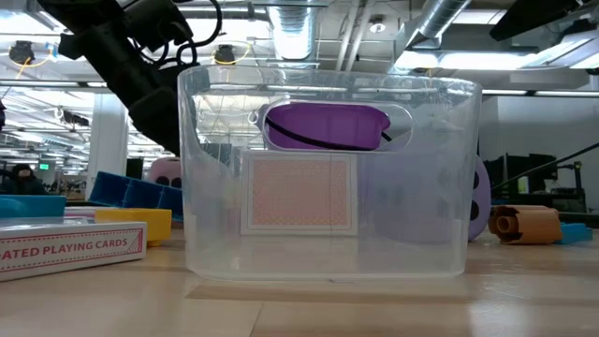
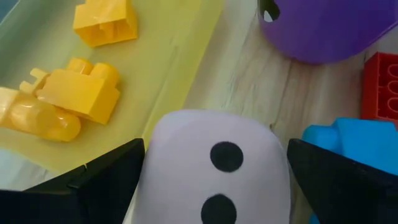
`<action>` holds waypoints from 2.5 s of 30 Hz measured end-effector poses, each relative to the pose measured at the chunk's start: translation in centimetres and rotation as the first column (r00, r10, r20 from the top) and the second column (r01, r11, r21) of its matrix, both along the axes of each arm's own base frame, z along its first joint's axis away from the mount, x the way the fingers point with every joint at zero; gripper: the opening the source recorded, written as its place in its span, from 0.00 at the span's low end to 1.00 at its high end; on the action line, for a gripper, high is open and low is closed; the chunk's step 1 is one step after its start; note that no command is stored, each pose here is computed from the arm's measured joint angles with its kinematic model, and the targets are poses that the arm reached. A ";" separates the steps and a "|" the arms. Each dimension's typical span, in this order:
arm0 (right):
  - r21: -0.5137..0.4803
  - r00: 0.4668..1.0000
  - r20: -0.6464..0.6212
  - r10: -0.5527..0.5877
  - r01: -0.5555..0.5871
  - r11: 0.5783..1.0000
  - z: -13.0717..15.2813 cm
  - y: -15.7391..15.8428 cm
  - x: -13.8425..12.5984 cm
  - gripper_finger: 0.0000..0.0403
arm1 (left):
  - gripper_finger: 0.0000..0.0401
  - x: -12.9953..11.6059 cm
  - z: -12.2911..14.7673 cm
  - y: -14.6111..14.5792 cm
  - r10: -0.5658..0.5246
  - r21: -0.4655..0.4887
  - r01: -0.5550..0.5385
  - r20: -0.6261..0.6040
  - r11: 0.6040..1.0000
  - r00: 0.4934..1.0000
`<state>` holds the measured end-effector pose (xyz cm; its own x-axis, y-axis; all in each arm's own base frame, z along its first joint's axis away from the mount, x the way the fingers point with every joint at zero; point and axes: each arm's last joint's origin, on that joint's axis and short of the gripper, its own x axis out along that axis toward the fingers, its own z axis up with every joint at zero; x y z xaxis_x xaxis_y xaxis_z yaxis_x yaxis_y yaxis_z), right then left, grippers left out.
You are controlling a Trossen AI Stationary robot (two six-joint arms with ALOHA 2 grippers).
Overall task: Pick & Place Toys
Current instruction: Put the pink dice into the top transparent bin
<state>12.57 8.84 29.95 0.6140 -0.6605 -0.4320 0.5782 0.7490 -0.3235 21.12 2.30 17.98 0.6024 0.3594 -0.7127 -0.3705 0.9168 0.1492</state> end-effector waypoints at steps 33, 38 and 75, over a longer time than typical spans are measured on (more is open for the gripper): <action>0.009 1.000 0.008 0.000 0.000 1.000 0.0 0.1 0.1 0.60 | 0.97 0.2 0.9 -0.1 -0.109 0.071 0.106 0.029 0.992 0.994; 0.009 1.000 0.008 0.000 0.000 1.000 0.0 0.1 0.1 0.60 | 0.97 -0.5 1.4 -0.1 -0.121 0.089 0.120 0.012 0.989 0.993; 0.011 1.000 0.010 -0.001 0.001 1.000 0.0 0.1 0.1 0.60 | 0.97 -0.3 -0.4 4.5 -0.298 -0.054 0.295 -0.046 0.954 0.954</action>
<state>12.66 8.90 29.95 0.6175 -0.6566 -0.4331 0.5820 0.7518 -0.3100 20.84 6.84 17.58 0.6377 0.1363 -0.7581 -0.0739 0.9905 0.1160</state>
